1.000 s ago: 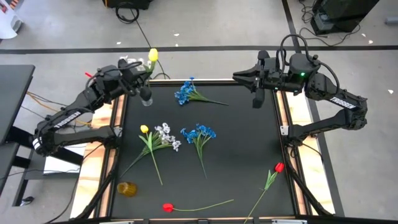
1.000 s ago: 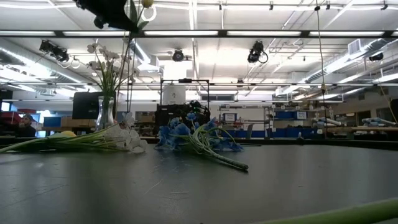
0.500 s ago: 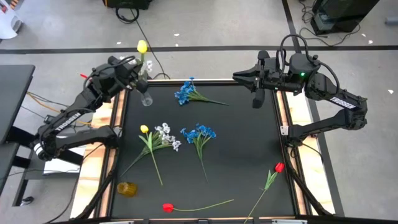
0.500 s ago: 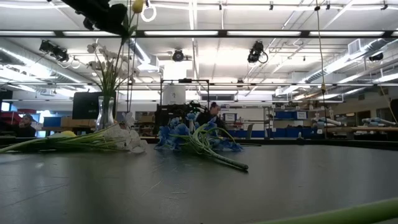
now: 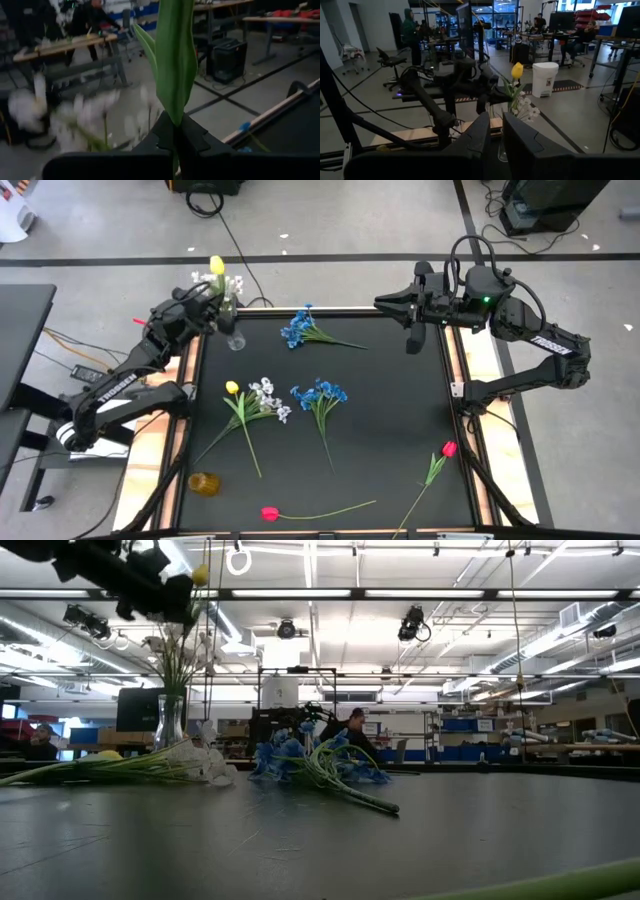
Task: Sort flowers into vase by color
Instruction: Put the right yellow flower into the transparent vase
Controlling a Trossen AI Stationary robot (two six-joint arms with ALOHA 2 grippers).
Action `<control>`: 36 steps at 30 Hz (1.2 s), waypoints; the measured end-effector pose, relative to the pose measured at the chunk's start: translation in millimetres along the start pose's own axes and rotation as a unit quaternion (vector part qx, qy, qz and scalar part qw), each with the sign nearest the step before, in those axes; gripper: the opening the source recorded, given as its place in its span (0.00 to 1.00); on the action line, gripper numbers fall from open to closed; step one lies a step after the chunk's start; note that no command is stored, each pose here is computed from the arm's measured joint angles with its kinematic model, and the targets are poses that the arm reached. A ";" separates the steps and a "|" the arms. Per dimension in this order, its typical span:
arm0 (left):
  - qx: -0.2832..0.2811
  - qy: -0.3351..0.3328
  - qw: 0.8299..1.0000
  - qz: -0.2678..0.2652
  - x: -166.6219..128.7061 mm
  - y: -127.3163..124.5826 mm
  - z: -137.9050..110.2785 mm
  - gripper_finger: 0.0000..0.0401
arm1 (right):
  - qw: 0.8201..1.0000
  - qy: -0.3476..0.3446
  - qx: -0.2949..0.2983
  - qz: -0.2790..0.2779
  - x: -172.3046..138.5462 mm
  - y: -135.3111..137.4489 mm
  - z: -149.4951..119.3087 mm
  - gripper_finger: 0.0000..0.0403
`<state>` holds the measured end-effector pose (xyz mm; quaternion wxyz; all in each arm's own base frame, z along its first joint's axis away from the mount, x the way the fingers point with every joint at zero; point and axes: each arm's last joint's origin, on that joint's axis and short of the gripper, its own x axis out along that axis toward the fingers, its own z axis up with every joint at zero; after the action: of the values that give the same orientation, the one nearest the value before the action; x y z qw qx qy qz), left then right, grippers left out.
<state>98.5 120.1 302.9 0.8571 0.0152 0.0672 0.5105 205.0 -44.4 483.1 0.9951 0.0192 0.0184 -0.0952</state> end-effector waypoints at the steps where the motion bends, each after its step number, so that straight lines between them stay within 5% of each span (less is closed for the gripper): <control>1: -0.005 0.006 1.000 0.004 0.8 0.8 -4.6 0.02 | 1.000 0.000 0.000 0.000 0.0 0.0 0.0 0.15; 16: -0.040 0.039 0.998 0.038 8.1 8.2 -38.8 0.11 | 1.000 0.000 0.000 0.000 0.0 0.0 0.0 0.15; 36: -0.040 0.025 0.999 -0.007 6.7 5.1 -27.6 0.52 | 1.000 0.000 0.000 0.000 0.0 0.0 0.0 0.15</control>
<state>93.6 127.2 275.3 0.8585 -0.0324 0.0684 0.5072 205.0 -44.4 483.1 0.9951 0.0193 0.0184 -0.0950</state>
